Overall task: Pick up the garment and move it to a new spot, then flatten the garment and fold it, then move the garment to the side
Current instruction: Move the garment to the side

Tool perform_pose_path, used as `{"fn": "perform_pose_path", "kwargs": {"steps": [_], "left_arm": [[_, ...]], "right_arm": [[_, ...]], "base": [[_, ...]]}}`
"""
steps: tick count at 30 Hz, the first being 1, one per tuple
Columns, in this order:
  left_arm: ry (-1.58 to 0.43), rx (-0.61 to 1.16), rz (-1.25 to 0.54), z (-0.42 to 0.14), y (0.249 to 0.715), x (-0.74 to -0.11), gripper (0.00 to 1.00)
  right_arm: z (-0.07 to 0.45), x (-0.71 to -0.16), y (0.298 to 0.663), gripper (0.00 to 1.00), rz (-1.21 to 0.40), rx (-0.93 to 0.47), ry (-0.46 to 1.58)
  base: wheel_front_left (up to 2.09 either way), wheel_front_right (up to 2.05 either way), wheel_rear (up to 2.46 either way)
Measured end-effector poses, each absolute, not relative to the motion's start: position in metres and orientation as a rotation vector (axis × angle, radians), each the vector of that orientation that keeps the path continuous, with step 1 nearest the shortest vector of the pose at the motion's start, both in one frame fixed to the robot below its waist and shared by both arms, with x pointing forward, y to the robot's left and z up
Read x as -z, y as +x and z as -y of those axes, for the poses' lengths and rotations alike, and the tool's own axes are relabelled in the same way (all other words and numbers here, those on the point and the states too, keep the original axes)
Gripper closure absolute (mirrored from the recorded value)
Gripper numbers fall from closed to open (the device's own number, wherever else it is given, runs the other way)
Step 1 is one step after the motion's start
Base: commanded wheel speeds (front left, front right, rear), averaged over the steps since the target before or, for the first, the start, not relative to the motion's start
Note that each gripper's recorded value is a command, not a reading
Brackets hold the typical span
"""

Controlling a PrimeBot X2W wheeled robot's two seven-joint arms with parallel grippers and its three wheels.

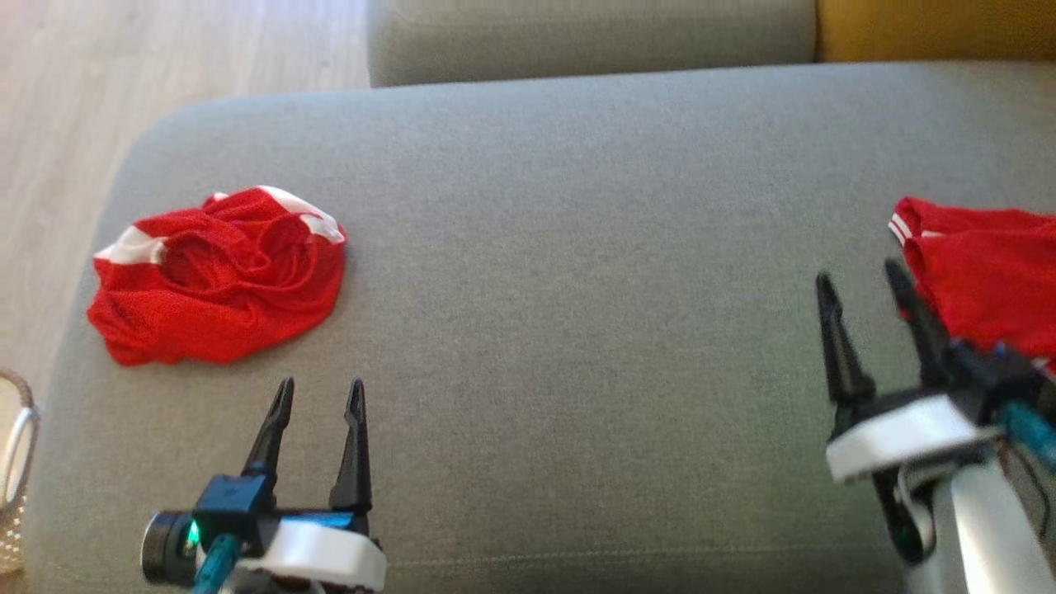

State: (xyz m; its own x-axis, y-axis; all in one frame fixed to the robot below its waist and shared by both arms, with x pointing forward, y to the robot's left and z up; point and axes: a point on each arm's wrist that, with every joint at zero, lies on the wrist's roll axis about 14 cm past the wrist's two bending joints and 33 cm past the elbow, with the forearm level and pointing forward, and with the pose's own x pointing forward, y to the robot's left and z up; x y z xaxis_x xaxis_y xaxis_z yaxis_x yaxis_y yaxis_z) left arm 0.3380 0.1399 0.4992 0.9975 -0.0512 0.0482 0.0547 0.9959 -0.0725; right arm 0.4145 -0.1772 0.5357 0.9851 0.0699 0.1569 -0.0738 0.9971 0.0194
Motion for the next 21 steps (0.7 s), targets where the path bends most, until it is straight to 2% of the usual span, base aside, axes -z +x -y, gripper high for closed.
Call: {"fn": "perform_pose_path", "kwargs": {"steps": [7, 14, 21], "left_arm": [[-0.064, 0.026, 0.073, -0.147, 0.315, -0.506, 0.00], [-0.054, 0.025, 0.139, -0.148, 0.315, -0.526, 0.00], [-0.054, 0.025, 0.122, -0.148, 0.306, -0.521, 0.00]], "right_arm": [[0.171, -0.529, 0.371, 0.00, 0.145, -0.096, 0.038], [0.174, -0.531, 0.355, 0.00, 0.155, -0.086, 0.065], [0.177, -0.520, 0.340, 0.00, 0.125, -0.072, 0.082]], "base": [[0.00, 0.00, 0.00], [0.00, 0.00, 0.00], [0.00, 0.00, 0.00]]}}
